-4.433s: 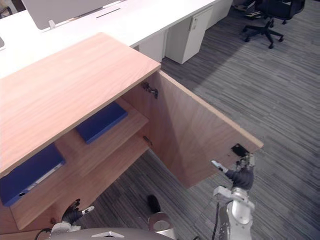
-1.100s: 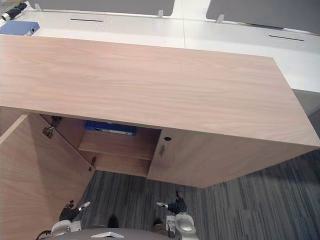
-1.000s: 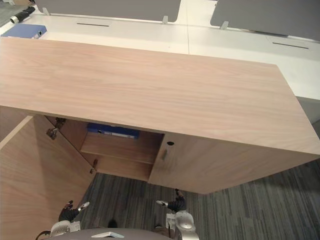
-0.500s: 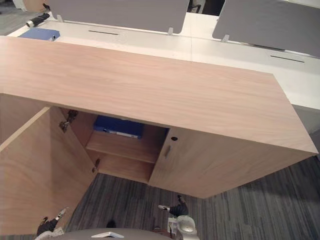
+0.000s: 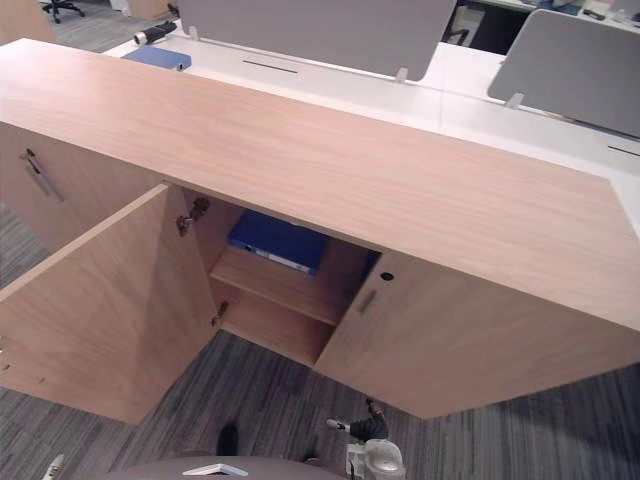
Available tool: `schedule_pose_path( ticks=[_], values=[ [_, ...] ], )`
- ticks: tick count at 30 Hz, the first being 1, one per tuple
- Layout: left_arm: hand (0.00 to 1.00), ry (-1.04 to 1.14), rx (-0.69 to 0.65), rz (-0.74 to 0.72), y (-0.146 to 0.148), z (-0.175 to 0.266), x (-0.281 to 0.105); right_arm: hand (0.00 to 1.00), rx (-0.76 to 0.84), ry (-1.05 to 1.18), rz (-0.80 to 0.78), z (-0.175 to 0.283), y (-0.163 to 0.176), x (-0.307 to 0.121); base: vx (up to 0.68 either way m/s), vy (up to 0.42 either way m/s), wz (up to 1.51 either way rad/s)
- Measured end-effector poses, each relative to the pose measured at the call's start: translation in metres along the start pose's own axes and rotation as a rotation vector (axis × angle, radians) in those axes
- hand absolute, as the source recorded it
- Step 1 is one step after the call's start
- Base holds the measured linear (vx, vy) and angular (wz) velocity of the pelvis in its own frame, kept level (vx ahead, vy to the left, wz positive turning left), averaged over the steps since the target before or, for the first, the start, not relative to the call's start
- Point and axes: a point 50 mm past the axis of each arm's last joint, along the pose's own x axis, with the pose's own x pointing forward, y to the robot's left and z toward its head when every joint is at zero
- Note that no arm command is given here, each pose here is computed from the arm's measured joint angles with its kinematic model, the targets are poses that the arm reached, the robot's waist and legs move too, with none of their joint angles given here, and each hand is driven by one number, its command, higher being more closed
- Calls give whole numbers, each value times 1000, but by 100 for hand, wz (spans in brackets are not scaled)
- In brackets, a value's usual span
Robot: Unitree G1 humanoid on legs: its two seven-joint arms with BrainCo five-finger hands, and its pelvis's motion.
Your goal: Walk over to the cabinet, pick up the folder, carry it to the office cabinet, place the folder inside the office cabinet, then close the office cabinet door
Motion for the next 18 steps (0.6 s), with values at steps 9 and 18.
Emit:
schedule_pose_path(
  ticks=[9, 18],
  values=[
    [0, -252, 58, -71, -11, 67, 7, 0, -39, -44, 23, 16, 3, 5, 180, -4, 24],
    [0, -500, 258, -256, -47, 115, -8, 0, -90, -101, 46, 36, -1, 12, 58, -28, 8]
  ],
)
